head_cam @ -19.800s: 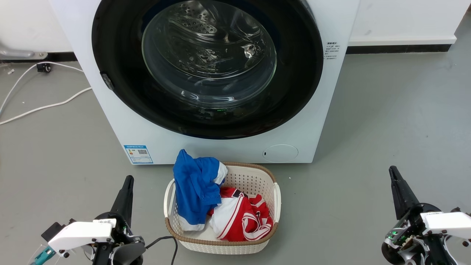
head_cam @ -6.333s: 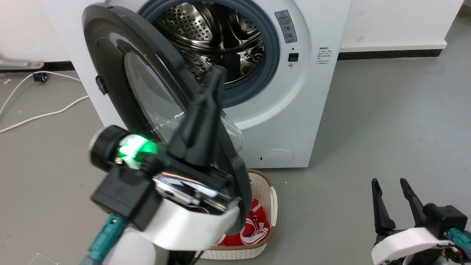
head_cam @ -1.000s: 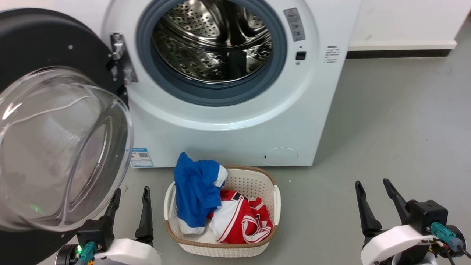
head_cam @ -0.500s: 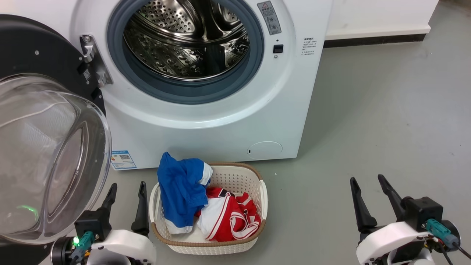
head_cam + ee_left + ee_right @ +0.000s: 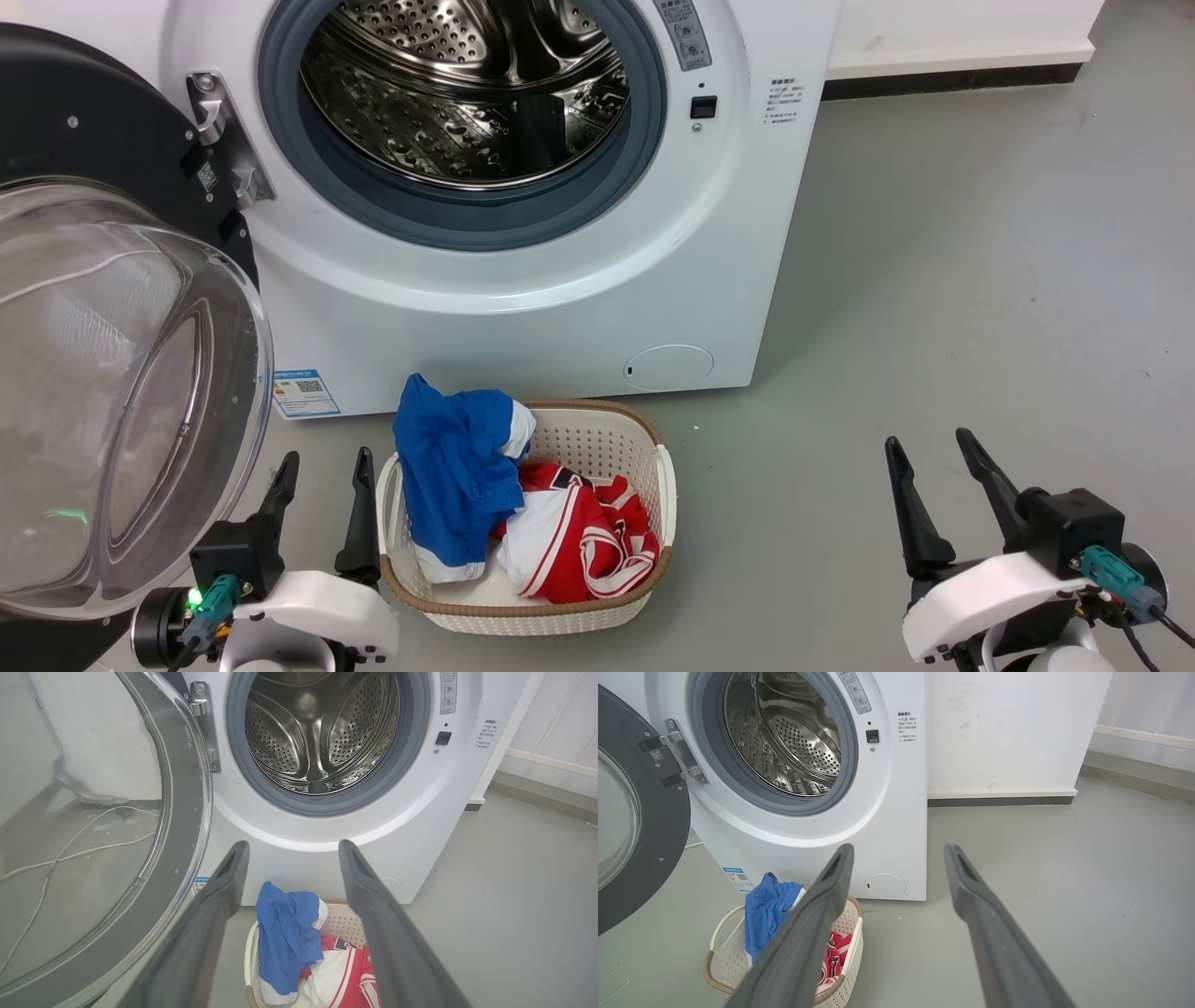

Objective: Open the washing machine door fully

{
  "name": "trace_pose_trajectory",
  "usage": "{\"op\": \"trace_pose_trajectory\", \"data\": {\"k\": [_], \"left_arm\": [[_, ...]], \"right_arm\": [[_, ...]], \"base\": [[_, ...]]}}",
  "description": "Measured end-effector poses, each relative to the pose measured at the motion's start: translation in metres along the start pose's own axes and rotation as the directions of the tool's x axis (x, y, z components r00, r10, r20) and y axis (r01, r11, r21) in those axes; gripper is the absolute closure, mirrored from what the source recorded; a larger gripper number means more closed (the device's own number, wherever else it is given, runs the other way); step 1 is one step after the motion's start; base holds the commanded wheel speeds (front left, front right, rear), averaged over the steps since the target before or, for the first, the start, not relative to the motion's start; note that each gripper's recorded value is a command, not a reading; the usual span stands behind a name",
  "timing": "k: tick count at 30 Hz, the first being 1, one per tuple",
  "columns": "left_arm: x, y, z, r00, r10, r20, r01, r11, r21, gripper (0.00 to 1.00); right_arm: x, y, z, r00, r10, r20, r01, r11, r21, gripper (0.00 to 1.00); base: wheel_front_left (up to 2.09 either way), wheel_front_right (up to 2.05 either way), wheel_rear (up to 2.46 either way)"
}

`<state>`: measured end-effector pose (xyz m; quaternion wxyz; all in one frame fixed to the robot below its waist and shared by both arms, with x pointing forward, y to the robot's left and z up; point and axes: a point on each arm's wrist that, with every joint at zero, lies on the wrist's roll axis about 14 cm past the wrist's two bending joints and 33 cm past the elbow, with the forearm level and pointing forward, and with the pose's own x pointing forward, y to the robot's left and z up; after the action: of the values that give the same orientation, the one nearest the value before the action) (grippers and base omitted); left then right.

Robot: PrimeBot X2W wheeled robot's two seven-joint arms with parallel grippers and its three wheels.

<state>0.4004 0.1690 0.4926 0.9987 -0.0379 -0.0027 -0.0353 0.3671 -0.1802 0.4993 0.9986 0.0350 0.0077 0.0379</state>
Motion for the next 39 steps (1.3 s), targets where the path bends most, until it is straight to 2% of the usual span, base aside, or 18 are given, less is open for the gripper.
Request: {"op": "trace_pose_trajectory", "data": {"k": [13, 14, 18, 27, 34, 35, 39], "left_arm": [[0.000, 0.001, 0.000, 1.000, -0.001, 0.000, 0.001, 1.000, -0.001, 0.00], [0.000, 0.000, 0.000, 1.000, -0.002, 0.000, 0.002, 1.000, -0.001, 1.00], [-0.007, -0.002, -0.016, 0.999, 0.003, -0.049, -0.004, 1.000, -0.017, 1.00], [-0.009, 0.005, -0.023, 0.994, 0.043, -0.101, -0.061, 0.981, -0.186, 1.00], [-0.010, 0.011, -0.025, 0.990, 0.063, -0.124, -0.099, 0.947, -0.304, 1.00], [-0.010, 0.011, -0.025, 0.989, 0.064, -0.131, -0.106, 0.936, -0.336, 1.00], [-0.011, 0.012, -0.025, 0.988, 0.068, -0.137, -0.116, 0.917, -0.382, 1.00]], "right_arm": [[0.000, -0.002, 0.003, 1.000, -0.008, 0.009, 0.008, 1.000, -0.002, 0.00], [-0.001, -0.003, 0.003, 1.000, -0.008, 0.009, 0.008, 1.000, -0.002, 1.00], [-0.008, -0.003, -0.014, 0.999, -0.015, -0.041, 0.015, 1.000, 0.012, 1.00], [-0.008, -0.009, -0.018, 0.997, -0.045, -0.059, 0.055, 0.982, 0.183, 1.00], [-0.007, -0.013, -0.018, 0.996, -0.062, -0.065, 0.079, 0.949, 0.306, 1.00], [-0.007, -0.014, -0.018, 0.996, -0.067, -0.066, 0.085, 0.936, 0.341, 1.00], [-0.007, -0.015, -0.018, 0.995, -0.072, -0.068, 0.093, 0.917, 0.388, 1.00]], "base": [[0.00, 0.00, 0.00], [0.00, 0.00, 0.00], [0.00, 0.00, 0.00], [0.00, 0.00, 0.00], [0.00, 0.00, 0.00], [0.00, 0.00, 0.00], [0.00, 0.00, 0.00]]}}
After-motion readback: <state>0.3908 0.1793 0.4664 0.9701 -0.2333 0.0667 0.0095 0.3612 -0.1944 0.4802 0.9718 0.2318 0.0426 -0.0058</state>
